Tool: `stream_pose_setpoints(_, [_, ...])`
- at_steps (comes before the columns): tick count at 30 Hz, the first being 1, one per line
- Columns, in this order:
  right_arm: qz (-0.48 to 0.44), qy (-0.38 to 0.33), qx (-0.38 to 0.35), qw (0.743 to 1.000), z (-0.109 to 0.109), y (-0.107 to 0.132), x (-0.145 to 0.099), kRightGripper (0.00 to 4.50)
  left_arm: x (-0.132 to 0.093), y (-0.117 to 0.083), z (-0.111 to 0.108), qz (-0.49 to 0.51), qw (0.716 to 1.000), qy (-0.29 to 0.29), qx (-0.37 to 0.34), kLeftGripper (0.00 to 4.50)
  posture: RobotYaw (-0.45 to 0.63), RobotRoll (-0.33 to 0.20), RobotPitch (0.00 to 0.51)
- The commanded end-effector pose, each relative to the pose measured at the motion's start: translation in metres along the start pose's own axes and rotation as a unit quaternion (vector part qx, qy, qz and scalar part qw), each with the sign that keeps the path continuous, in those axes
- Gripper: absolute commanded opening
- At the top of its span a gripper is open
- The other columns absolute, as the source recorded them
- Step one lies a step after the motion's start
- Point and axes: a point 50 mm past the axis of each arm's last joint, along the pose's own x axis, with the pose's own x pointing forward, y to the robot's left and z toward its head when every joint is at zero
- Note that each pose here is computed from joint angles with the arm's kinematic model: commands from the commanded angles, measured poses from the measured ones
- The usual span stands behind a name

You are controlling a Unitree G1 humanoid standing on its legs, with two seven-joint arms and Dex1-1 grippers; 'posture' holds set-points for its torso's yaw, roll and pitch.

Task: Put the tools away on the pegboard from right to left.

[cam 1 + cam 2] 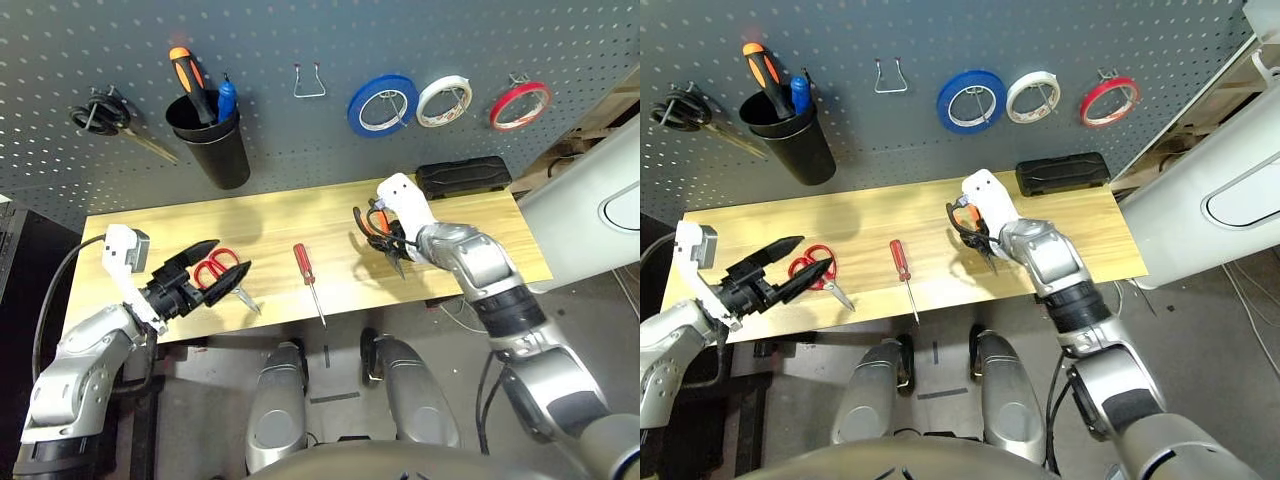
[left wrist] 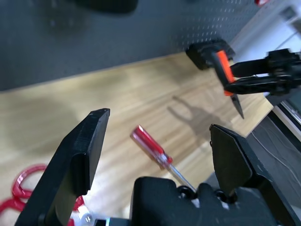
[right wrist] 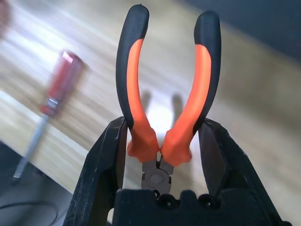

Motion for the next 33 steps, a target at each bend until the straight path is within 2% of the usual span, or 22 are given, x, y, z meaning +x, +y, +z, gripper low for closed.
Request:
stream_pose_setpoints(1, [0.021,-0.064,-0.039,0.997,0.014,0.005,-0.014,2.43,-0.006,0.007,-0.003,0.018,1.000,0.001,0.003,4.50,0.04,0.000,0.122])
stream_pose_setpoints(10, [0.036,-0.197,-0.044,0.979,0.057,-0.002,-0.037,2.43,-0.015,0.012,0.008,0.027,0.999,-0.012,0.013,4.50,0.04,0.000,0.115])
stream_pose_setpoints(15, [0.023,-0.272,-0.053,0.961,0.092,-0.004,-0.045,2.43,-0.019,0.013,0.015,0.033,0.999,-0.013,0.025,4.50,0.04,0.000,0.104])
stream_pose_setpoints(22, [0.033,-0.341,-0.071,0.937,0.129,-0.002,-0.052,2.43,-0.017,0.016,0.019,0.036,0.999,-0.017,0.030,4.50,0.05,0.000,0.078])
stream_pose_setpoints(30, [0.040,-0.413,-0.118,0.902,0.172,0.011,-0.055,2.43,-0.014,0.016,0.021,0.034,0.999,-0.018,0.032,4.50,0.05,0.000,0.078])
stream_pose_setpoints(33, [0.022,-0.432,-0.165,0.887,0.182,0.015,-0.052,2.43,-0.015,0.015,0.022,0.032,0.999,-0.015,0.033,4.50,0.05,0.000,0.082])
